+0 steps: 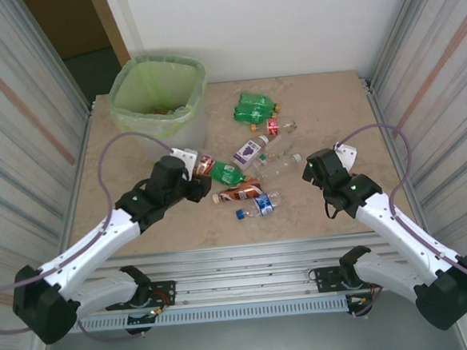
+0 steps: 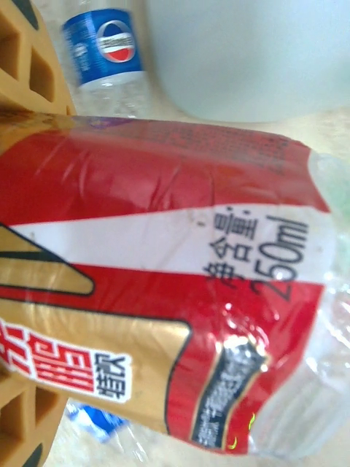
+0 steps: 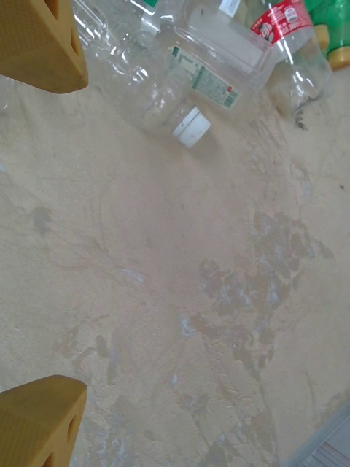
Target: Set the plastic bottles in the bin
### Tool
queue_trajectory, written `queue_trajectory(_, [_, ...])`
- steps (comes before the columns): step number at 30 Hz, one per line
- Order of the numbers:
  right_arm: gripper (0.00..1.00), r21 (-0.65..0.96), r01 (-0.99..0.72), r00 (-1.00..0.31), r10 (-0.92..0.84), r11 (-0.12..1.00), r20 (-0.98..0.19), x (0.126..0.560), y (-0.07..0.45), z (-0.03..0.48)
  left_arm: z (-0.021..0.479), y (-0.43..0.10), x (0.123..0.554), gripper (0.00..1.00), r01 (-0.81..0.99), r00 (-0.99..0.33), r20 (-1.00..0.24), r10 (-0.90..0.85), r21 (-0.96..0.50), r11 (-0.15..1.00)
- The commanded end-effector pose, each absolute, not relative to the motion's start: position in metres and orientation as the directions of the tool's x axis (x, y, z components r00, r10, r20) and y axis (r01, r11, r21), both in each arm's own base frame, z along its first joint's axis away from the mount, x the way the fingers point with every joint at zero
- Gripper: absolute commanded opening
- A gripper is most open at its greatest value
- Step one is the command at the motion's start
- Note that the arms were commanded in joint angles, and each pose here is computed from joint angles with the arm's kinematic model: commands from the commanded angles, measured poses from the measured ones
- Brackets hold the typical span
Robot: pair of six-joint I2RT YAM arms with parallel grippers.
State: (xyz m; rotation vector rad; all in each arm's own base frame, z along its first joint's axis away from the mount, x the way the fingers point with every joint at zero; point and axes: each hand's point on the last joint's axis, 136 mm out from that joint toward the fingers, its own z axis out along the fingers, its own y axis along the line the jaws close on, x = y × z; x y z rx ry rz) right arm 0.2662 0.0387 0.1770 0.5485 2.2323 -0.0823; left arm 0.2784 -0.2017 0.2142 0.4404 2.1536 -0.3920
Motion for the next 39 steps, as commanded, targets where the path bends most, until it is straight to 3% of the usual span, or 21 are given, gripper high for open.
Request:
queue_trajectory(1, [0.98, 0.155, 0.455, -0.516, 0.401, 0.877, -0.756, 0.264, 0.03, 0.181, 0.266, -0.207, 0.274, 0.44, 0.51, -0.446, -0.882, 0.154, -0.109, 0.853])
queue_trajectory(12, [0.98, 0.172, 0.456, -0.497, 0.411, 0.873, -0.764, 0.267, 0.03, 0.187, 0.385, -0.208, 0.299, 0.43, 0.51, -0.169, -0.967, 0.19, 0.079, 0.856])
queue_trajectory(16, [0.98, 0.178, 0.46, -0.489, 0.416, 0.87, -0.767, 0.268, 0.03, 0.19, 0.414, -0.199, 0.327, 0.43, 0.452, -0.141, -0.96, 0.242, 0.155, 0.879])
queue_trajectory(24, [0.98, 0.19, 0.464, -0.488, 0.429, 0.865, -0.761, 0.272, 0.032, 0.195, 0.428, -0.158, 0.407, 0.43, 0.358, -0.225, -0.944, 0.241, 0.15, 0.922])
queue_trajectory(39, [0.98, 0.215, 0.454, -0.493, 0.444, 0.865, -0.748, 0.277, 0.039, 0.204, 0.356, -0.081, 0.517, 0.44, 0.202, -0.485, -0.846, 0.223, 0.139, 0.969])
